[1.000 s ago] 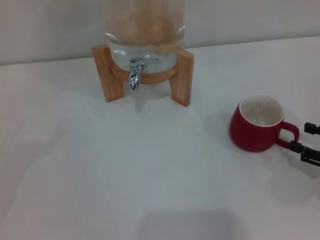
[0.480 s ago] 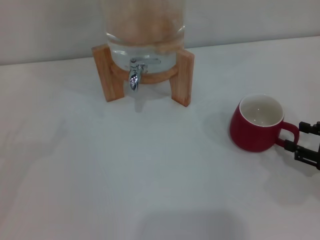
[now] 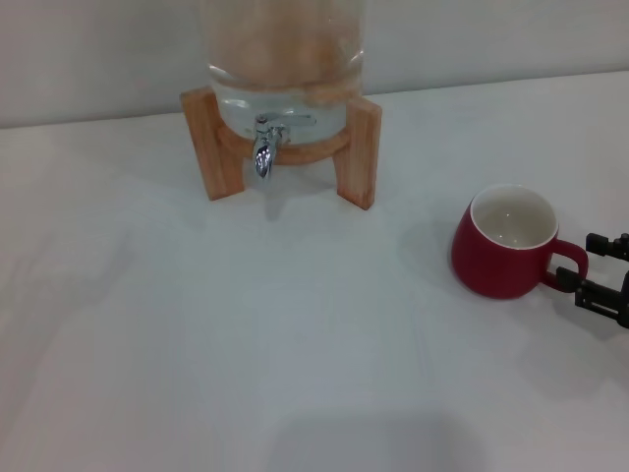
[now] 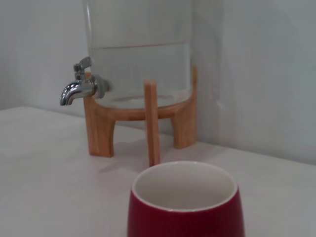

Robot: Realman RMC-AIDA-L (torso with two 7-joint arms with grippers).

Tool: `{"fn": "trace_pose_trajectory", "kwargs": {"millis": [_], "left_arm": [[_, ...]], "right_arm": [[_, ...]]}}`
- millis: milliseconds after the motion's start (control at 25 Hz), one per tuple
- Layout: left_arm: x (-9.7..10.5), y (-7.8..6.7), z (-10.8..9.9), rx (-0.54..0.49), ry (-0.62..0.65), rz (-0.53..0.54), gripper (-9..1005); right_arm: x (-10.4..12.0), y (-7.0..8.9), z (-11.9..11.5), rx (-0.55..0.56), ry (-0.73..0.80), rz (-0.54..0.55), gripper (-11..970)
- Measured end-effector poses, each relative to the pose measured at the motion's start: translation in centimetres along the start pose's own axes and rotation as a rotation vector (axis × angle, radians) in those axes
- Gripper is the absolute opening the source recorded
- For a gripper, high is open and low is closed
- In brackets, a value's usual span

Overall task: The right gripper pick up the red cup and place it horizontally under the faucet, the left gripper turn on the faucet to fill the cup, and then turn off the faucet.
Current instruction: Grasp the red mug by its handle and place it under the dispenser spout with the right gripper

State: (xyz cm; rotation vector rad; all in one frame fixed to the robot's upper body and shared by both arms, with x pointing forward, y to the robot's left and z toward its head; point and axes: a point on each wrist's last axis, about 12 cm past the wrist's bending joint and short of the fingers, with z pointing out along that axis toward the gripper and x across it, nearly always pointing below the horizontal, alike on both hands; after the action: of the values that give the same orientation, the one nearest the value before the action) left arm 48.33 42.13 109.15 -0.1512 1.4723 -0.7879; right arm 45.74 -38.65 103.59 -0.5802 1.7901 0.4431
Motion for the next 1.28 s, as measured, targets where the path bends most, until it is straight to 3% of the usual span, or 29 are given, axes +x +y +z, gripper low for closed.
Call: {"fn": "trace_pose_trajectory", "kwargs": {"millis": [480,1280], "left_arm": [[0.0,-0.08,0.09,0.007,0.001,0.0,846],[-0.14,-0.29,0.13,0.03,-0.001,-0.005,846]], "right_arm": [[-0.06,-0.33,0.18,0.028,-0.006,-0.022,658],[0.84,0.38,0.48,0.066,-0.042,-0.048,659]]}}
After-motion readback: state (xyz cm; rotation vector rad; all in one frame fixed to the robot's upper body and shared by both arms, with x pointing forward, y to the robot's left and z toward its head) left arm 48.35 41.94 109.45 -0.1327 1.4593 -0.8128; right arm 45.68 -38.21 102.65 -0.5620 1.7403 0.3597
